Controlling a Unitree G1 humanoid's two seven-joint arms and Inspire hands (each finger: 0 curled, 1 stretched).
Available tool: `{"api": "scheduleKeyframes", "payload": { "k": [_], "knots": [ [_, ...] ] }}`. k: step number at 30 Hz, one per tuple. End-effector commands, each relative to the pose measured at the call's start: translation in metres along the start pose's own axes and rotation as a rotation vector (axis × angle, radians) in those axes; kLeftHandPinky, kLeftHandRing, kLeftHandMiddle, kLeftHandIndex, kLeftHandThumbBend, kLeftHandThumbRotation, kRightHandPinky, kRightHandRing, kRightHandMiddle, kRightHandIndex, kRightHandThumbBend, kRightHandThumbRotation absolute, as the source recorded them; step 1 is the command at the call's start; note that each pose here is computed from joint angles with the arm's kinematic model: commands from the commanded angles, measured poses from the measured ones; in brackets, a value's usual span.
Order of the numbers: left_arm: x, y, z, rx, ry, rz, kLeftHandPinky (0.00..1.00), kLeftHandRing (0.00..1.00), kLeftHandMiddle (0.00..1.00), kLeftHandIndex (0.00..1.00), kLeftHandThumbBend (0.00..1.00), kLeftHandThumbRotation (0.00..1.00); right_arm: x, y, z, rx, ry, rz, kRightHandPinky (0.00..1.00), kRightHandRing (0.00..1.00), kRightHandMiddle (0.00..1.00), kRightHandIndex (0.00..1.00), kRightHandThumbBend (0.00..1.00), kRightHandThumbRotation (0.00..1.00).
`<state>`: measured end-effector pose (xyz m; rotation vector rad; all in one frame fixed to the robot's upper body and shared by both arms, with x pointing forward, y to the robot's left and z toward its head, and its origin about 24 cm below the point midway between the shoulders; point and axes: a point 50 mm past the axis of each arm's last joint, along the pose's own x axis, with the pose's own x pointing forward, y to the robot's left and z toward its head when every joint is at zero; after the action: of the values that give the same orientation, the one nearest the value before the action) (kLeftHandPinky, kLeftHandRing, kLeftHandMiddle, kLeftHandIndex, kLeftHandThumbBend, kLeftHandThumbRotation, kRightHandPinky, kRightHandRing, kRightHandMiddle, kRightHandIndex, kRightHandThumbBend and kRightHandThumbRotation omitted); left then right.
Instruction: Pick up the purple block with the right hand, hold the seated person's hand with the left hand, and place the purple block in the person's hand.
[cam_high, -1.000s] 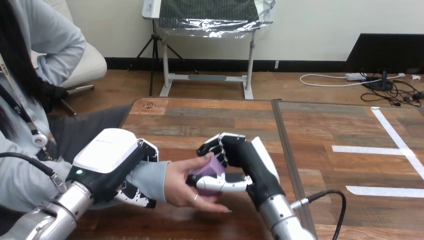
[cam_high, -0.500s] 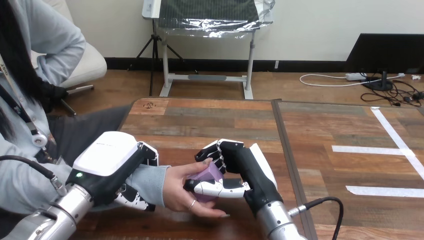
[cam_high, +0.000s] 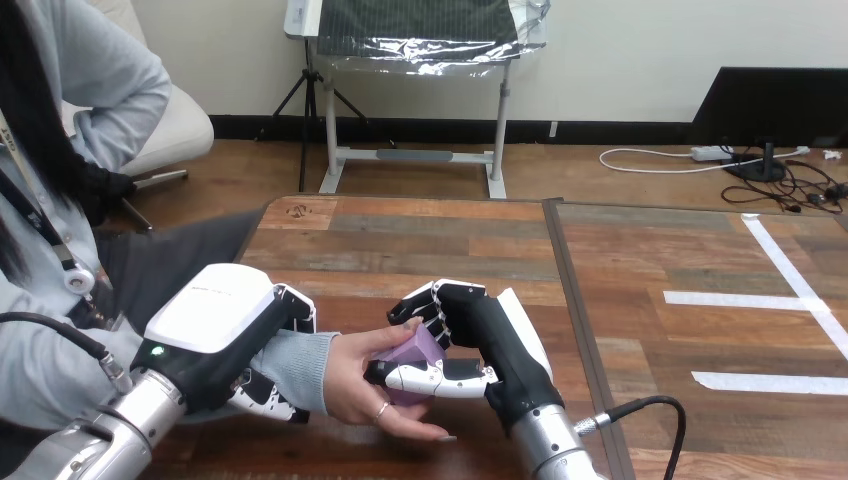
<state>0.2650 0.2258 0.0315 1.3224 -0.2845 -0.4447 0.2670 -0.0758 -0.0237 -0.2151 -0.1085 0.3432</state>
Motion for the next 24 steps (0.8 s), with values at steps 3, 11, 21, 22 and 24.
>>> {"api": "scheduleKeyframes", "payload": {
  "k": [3,11,21,22,24],
  "knots": [
    [0.0218,0.0442,0.0178,0.006,-0.106,0.23,0.25,0.28,0.33,0.33,0.87,0.0,0.0096,0.0083,0.0125,-0.02,-0.07,0.05,0.28,0.33,0.42,0.48,0.81,0.0],
    [0.0201,0.0431,0.0175,-0.002,-0.101,0.23,0.25,0.27,0.33,0.33,0.86,0.0,0.0096,0.0079,0.0119,-0.021,-0.065,0.046,0.29,0.34,0.43,0.48,0.79,0.0],
    [0.0186,0.0417,0.0172,-0.001,-0.099,0.236,0.27,0.3,0.36,0.35,0.87,0.0,0.0106,0.006,0.0115,-0.02,-0.059,0.038,0.31,0.36,0.44,0.49,0.78,0.0],
    [0.0185,0.0415,0.0171,-0.002,-0.099,0.237,0.27,0.3,0.36,0.36,0.87,0.0,0.0109,0.0056,0.0115,-0.02,-0.058,0.036,0.31,0.36,0.44,0.49,0.78,0.0],
    [0.0184,0.0413,0.017,-0.002,-0.099,0.239,0.28,0.31,0.37,0.37,0.87,0.0,0.0112,0.0051,0.0115,-0.02,-0.056,0.034,0.32,0.37,0.45,0.5,0.79,0.0]
  ]
}}
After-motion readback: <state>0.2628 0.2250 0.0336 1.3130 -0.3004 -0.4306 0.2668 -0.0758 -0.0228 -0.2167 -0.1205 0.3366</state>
